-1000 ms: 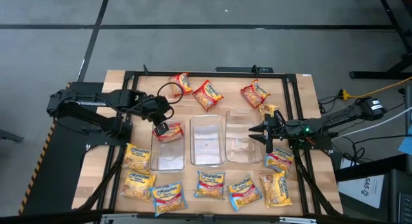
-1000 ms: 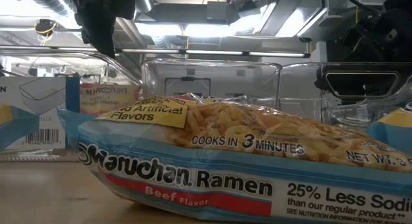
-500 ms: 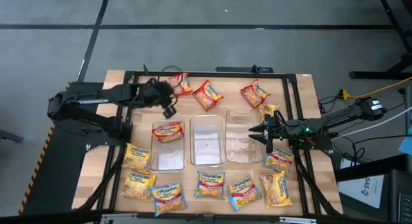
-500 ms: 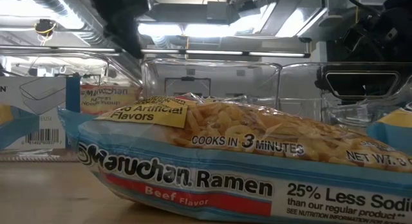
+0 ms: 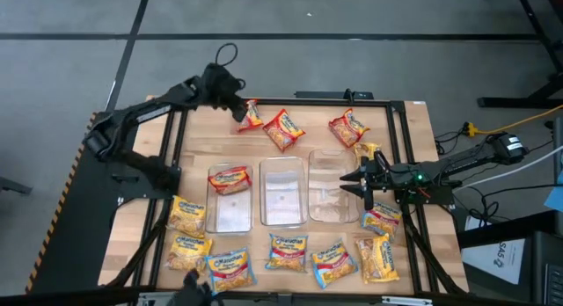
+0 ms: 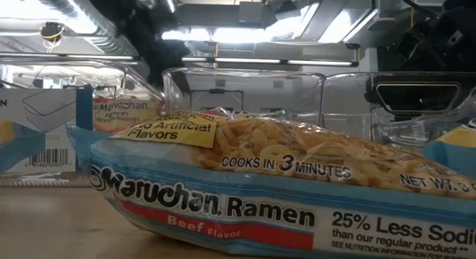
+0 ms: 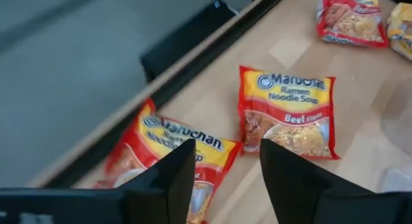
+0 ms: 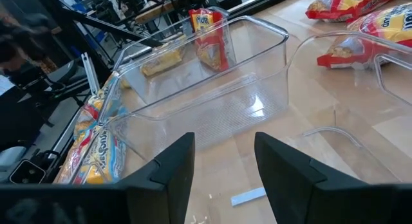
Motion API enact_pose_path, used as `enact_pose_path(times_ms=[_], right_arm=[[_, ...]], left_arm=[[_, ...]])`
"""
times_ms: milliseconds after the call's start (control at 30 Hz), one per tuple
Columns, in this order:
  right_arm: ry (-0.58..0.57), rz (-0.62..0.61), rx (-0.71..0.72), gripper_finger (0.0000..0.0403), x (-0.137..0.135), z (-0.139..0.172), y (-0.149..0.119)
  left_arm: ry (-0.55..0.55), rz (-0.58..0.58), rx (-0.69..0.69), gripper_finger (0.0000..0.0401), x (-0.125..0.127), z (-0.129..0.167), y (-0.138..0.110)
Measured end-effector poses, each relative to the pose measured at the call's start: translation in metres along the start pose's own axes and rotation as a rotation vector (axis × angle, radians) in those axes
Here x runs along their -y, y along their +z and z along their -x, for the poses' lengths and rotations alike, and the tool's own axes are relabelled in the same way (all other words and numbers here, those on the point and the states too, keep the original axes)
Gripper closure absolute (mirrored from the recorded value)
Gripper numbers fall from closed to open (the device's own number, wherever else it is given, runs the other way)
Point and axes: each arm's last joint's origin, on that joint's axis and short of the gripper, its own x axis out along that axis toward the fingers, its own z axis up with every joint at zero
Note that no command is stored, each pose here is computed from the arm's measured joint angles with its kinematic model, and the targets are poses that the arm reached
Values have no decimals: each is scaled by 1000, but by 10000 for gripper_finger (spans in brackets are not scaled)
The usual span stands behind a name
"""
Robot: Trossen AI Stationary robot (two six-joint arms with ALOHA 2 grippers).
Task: Sort Maruchan noodles
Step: Put the red noodle pack into the left transparent bin
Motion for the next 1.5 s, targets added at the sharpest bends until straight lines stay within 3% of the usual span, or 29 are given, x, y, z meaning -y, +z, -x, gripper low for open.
enact_pose_path(times_ms=[233, 667, 1033, 1500], right_arm=[[0, 0, 0, 236, 0, 0, 0], [-2, 6, -3, 236, 0, 0, 0], [8, 0, -8, 236, 0, 0, 0], [28, 0, -22, 236, -1, 0, -1]], left_arm=[[20, 117, -71, 221, -28, -44, 14], [180, 49, -385, 221, -5, -68, 56], [226, 17, -632, 221, 1, -116, 31], [221, -31, -733, 221, 8, -146, 10]])
